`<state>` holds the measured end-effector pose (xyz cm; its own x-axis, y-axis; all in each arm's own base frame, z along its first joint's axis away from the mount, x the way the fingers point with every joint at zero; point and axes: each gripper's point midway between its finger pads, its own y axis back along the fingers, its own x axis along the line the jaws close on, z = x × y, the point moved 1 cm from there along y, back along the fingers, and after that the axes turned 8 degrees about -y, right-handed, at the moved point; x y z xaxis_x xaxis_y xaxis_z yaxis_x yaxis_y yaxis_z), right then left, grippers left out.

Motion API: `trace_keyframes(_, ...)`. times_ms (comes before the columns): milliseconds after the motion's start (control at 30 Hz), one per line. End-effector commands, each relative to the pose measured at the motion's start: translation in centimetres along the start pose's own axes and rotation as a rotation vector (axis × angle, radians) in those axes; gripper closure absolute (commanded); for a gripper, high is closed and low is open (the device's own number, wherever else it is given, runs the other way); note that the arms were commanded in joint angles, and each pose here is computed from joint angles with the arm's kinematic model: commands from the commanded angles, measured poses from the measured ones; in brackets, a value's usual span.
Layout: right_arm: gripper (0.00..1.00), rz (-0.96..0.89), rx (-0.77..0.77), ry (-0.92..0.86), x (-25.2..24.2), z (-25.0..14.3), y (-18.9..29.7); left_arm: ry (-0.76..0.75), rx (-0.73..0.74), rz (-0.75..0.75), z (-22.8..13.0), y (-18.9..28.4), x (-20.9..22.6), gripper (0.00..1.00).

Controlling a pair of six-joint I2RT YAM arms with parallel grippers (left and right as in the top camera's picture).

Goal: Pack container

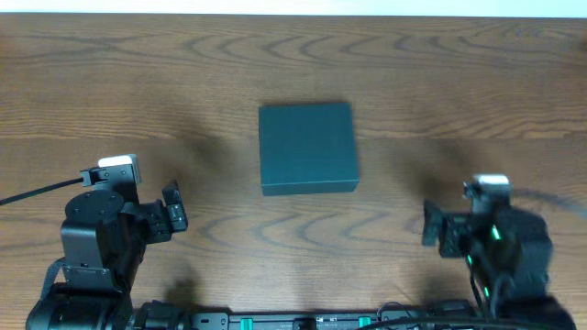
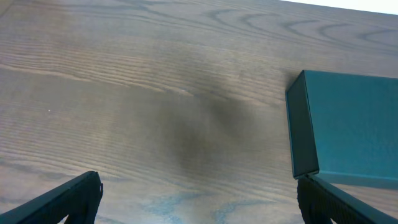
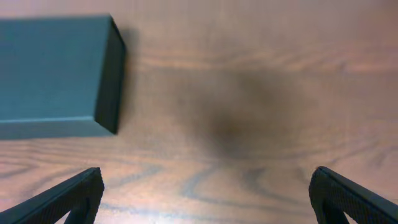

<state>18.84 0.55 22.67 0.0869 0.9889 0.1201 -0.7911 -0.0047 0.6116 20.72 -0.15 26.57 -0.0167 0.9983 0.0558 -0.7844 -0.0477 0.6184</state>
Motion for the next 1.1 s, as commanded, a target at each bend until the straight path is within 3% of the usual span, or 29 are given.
trace_keyframes(0, 0.01, 0.027, -0.104, 0.073, 0.0, -0.2, 1.8, -0.01, 0.01, 0.001, -0.3, -0.2, 0.0, 0.01)
trace_keyframes(167, 0.01, 0.05, -0.274, 0.079, -0.1, -0.5, 2.4, -0.01, 0.01, 0.002, -0.3, -0.2, 0.0, 0.01)
trace_keyframes(600, 0.01, 0.172, -0.589, 0.119, 2.2, -0.2, -4.1, -0.01, 0.01, 0.002, -0.3, -0.2, 0.0, 0.01)
trace_keyframes(867, 0.01, 0.161, -0.571, 0.111, 1.8, -2.9, -7.9, -0.01, 0.01, 0.002, -0.3, -0.2, 0.0, 0.01)
trace_keyframes(1067, 0.01, 0.152, -0.575, 0.128, 1.8, -2.9, -7.8, -0.01, 0.01, 0.002, -0.3, -0.2, 0.0, 0.01)
